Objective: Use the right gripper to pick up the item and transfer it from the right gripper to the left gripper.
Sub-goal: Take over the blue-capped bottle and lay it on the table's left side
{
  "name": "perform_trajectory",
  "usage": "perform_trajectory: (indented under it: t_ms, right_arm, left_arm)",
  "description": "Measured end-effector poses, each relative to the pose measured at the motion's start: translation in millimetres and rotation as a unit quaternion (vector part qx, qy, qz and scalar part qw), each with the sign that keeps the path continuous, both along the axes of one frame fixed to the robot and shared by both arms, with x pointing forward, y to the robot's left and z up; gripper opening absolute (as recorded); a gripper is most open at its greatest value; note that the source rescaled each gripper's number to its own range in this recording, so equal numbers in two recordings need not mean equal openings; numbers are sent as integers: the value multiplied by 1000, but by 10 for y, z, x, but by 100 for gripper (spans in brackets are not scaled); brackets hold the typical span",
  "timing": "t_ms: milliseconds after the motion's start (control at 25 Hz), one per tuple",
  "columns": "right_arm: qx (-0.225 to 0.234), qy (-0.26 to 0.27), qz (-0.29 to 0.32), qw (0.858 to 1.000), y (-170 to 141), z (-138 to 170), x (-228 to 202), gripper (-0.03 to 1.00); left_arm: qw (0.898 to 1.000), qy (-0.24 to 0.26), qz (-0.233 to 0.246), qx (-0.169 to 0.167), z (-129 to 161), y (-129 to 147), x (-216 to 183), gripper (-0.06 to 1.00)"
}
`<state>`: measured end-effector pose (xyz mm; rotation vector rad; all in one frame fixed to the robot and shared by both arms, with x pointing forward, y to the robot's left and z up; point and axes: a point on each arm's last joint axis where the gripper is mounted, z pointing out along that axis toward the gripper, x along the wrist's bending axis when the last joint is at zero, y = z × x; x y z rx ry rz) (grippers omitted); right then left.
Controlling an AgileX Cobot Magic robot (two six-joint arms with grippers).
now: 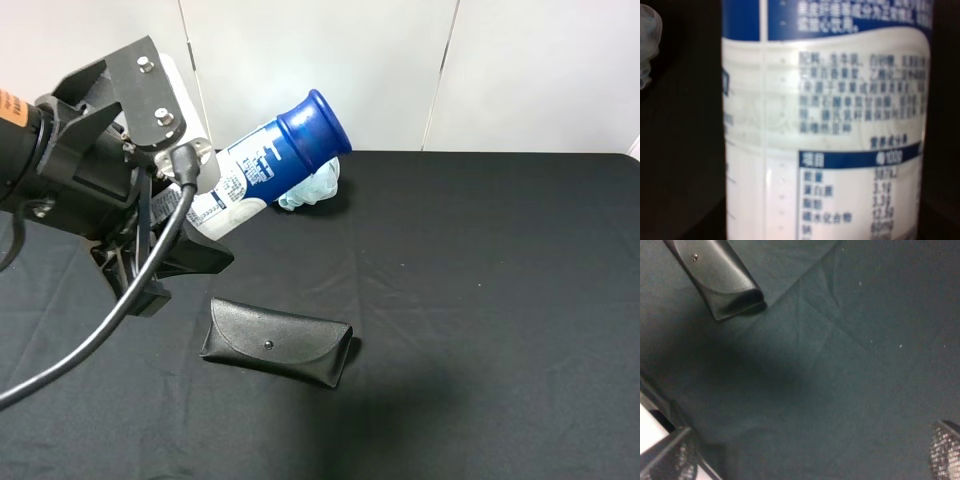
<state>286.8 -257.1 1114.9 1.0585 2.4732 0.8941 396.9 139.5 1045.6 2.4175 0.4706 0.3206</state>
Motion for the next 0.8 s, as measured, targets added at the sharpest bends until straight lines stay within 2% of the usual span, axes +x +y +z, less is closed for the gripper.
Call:
perform_trajectory:
  t_ms: [280, 480, 640, 800]
  right_arm:
    - [30, -27, -18, 999, -232, -353, -279, 99]
    - [70, -64, -26, 995, -289, -583, -350, 100]
    - [96, -96, -31, 990, -305, -601, -360, 100]
    - [97, -93, -34, 990, -295, -643, -344, 100]
  left_arm:
    - [1000, 0, 0, 0, 0, 0, 0, 5]
    - [1000, 0, 0, 0, 0, 0, 0, 5]
    - [1000, 0, 0, 0, 0, 0, 0, 5]
    - [1000, 0, 0, 0, 0, 0, 0, 5]
